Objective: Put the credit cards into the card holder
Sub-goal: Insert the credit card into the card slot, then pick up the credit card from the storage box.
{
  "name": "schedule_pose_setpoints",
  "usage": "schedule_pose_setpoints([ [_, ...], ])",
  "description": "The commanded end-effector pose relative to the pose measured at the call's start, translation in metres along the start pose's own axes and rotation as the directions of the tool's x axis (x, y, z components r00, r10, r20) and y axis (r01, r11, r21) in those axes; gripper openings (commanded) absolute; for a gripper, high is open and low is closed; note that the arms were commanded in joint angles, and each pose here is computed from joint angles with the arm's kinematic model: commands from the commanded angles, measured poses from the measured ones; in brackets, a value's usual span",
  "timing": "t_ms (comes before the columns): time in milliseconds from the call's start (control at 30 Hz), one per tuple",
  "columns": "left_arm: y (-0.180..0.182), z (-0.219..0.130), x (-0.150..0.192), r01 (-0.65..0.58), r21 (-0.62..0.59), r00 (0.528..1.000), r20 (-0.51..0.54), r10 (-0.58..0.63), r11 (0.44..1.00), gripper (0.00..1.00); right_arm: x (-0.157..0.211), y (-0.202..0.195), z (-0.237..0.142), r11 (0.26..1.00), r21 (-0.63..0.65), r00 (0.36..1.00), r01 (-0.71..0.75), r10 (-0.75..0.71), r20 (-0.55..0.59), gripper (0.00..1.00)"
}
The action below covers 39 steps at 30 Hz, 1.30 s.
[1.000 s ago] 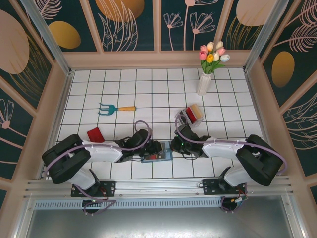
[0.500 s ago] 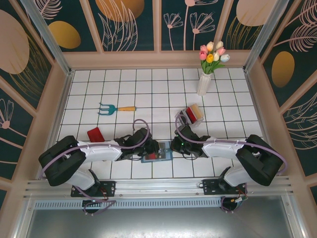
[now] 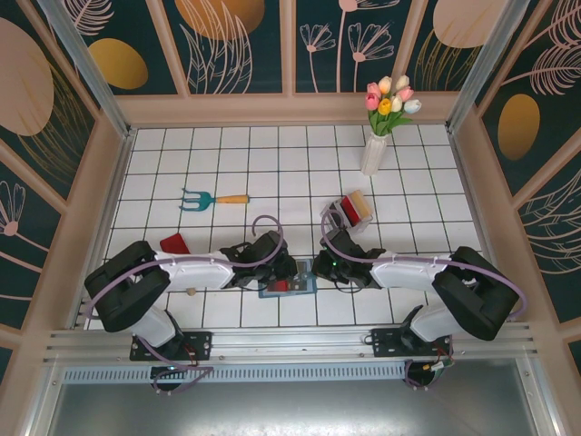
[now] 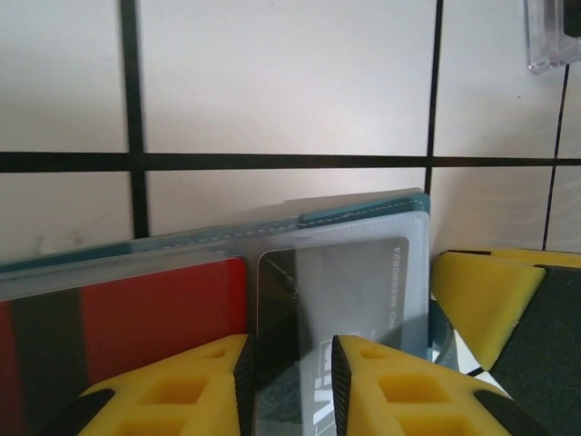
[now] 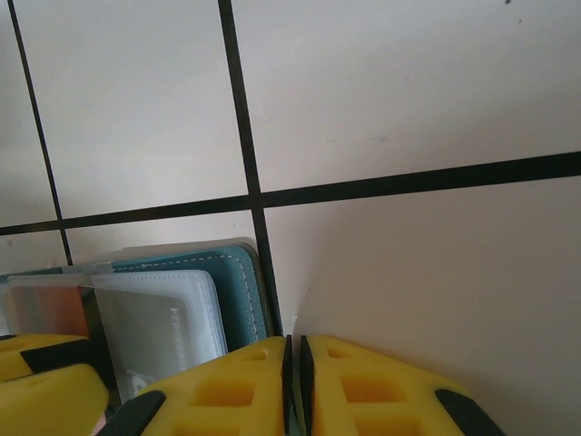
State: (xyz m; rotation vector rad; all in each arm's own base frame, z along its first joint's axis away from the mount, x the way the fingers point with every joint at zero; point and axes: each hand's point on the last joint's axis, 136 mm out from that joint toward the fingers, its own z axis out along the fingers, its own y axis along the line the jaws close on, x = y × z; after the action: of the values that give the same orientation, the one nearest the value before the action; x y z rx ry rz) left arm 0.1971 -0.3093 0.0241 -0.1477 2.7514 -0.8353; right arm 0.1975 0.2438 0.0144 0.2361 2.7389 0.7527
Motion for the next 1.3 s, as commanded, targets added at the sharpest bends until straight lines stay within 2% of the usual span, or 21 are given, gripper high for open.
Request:
schedule_pose_setpoints([
  [0,-0.003,0.008,0.014,-0.045,-0.022,0.998,-0.054,0.044,0.999,0.30,0.017,-0.013,0.006,1.000,0.023,0.999,-0.004,0.005,-0.054,0.16],
  [200,-0.012,0.010,0.016,-0.050,0.004,0.997,-0.057,0.050,0.999,0.28,0.017,-0.012,0.006,1.000,0.020,0.999,-0.004,0.005,-0.054,0.15],
  [367,-0.005,-0.003,0.006,-0.051,-0.026,0.999,0.008,0.051,0.998,0.33,0.010,-0.012,0.000,0.999,0.034,1.000,-0.003,0.004,-0.021,0.16],
  [600,0.028,-0.024,-0.002,-0.033,-0.147,0.995,0.092,0.047,0.989,0.36,-0.008,-0.006,-0.018,0.997,0.077,0.998,0.031,-0.034,0.044,0.19],
  [767,0.044,-0.030,-0.001,-0.013,-0.188,0.993,0.115,0.036,0.982,0.36,-0.035,0.007,-0.046,0.995,0.080,0.987,0.055,-0.066,0.150,0.21],
  [867,0.034,-0.040,-0.010,-0.009,-0.144,0.985,0.168,0.033,0.990,0.37,-0.060,0.012,-0.073,0.992,0.095,0.967,0.081,-0.101,0.235,0.23],
  [1000,0.013,-0.057,-0.029,-0.032,-0.077,0.967,0.250,0.051,0.997,0.43,-0.106,0.007,-0.109,0.984,0.137,0.932,0.114,-0.154,0.328,0.32],
  [1100,0.001,-0.063,-0.044,-0.040,-0.037,0.958,0.283,0.049,0.999,0.47,-0.134,-0.002,-0.122,0.971,0.185,0.923,0.150,-0.204,0.325,0.35],
  [1167,-0.005,-0.066,-0.055,-0.033,-0.001,0.954,0.297,0.032,0.999,0.54,-0.154,-0.012,-0.129,0.961,0.237,0.917,0.142,-0.218,0.333,0.36],
  [1267,-0.011,-0.066,-0.071,-0.011,0.068,0.952,0.306,-0.011,0.998,0.60,-0.171,-0.012,-0.127,0.942,0.268,0.916,0.203,-0.279,0.288,0.42],
])
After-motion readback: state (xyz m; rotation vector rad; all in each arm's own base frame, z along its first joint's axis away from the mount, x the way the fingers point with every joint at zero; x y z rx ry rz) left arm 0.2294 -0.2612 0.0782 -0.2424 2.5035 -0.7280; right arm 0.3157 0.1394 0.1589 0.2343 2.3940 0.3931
